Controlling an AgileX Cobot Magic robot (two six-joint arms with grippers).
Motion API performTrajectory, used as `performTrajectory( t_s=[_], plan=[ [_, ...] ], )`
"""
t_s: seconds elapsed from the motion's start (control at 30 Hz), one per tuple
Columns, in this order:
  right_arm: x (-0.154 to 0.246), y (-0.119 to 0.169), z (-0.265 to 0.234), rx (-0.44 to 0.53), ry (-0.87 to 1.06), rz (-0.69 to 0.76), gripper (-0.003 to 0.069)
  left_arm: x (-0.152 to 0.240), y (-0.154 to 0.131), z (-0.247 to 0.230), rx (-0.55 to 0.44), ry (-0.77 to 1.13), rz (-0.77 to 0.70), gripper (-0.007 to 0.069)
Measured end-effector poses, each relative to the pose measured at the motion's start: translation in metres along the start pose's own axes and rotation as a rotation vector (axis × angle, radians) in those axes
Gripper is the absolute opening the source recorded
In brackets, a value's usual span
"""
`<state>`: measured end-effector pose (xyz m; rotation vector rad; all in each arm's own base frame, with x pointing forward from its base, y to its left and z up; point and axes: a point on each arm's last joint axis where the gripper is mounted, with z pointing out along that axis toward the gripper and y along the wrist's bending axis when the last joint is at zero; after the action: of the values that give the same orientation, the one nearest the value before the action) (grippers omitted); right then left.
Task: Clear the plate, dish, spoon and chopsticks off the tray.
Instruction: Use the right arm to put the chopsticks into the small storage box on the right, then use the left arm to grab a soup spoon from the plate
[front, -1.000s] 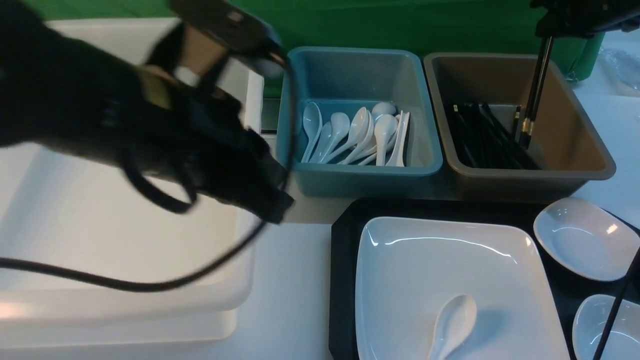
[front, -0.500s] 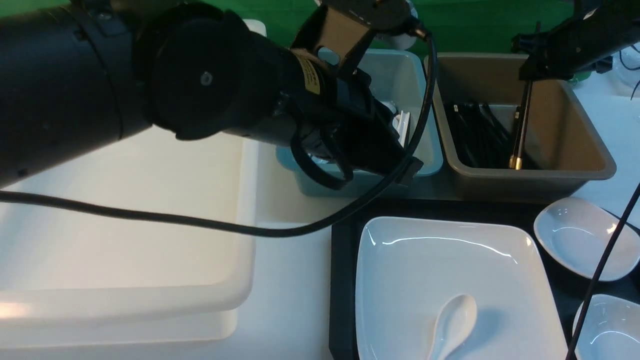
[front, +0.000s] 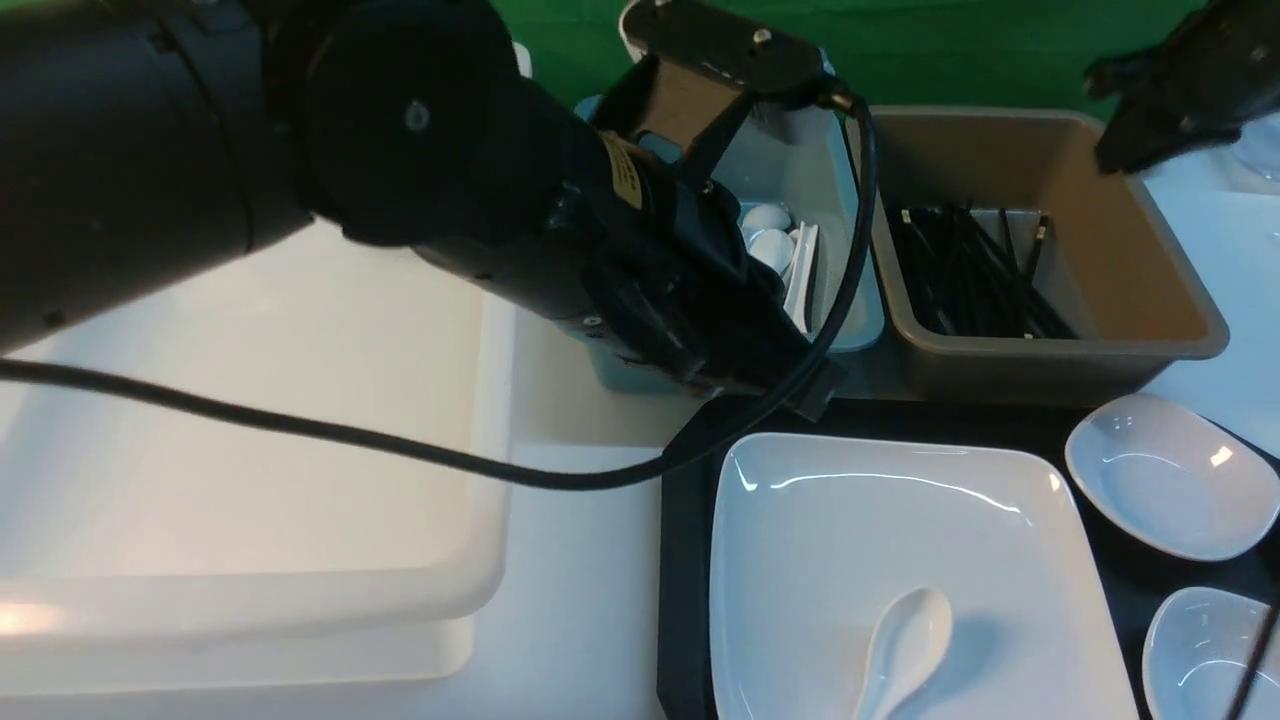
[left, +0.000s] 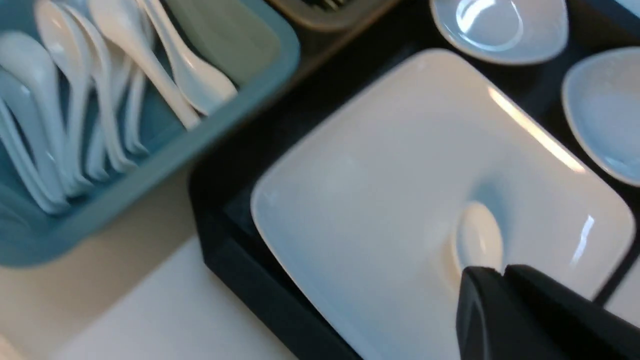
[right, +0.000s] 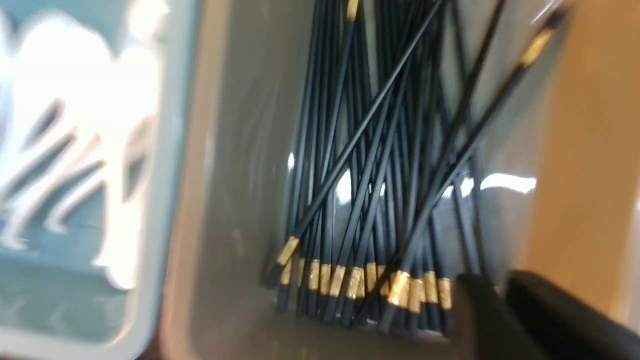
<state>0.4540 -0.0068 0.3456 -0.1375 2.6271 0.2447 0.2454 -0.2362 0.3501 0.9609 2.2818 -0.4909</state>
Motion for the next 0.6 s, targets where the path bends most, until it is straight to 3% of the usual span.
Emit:
performTrajectory(
  t_s=[0.17, 0.3, 0.43, 0.6],
  plan=[
    [0.027, 0.02, -0.075, 0.01, -0.067, -0.017, 0.0035, -0.004, -0.015, 0.01, 0.038, 0.141, 0.009, 0.0011],
    [0.078, 0.037, -0.121, 0.006, -0.062, -0.025, 0.0034, 0.005, -0.048, 0.042, 0.059, 0.28, 0.094, 0.0011],
    [0.137, 0.045, -0.13, -0.003, 0.011, -0.022, 0.0035, 0.023, -0.069, 0.08, 0.097, 0.427, 0.12, 0.0011],
    [0.223, 0.054, -0.126, -0.011, 0.05, 0.007, 0.0037, 0.039, -0.071, 0.117, 0.116, 0.543, 0.094, 0.0015]
  ],
)
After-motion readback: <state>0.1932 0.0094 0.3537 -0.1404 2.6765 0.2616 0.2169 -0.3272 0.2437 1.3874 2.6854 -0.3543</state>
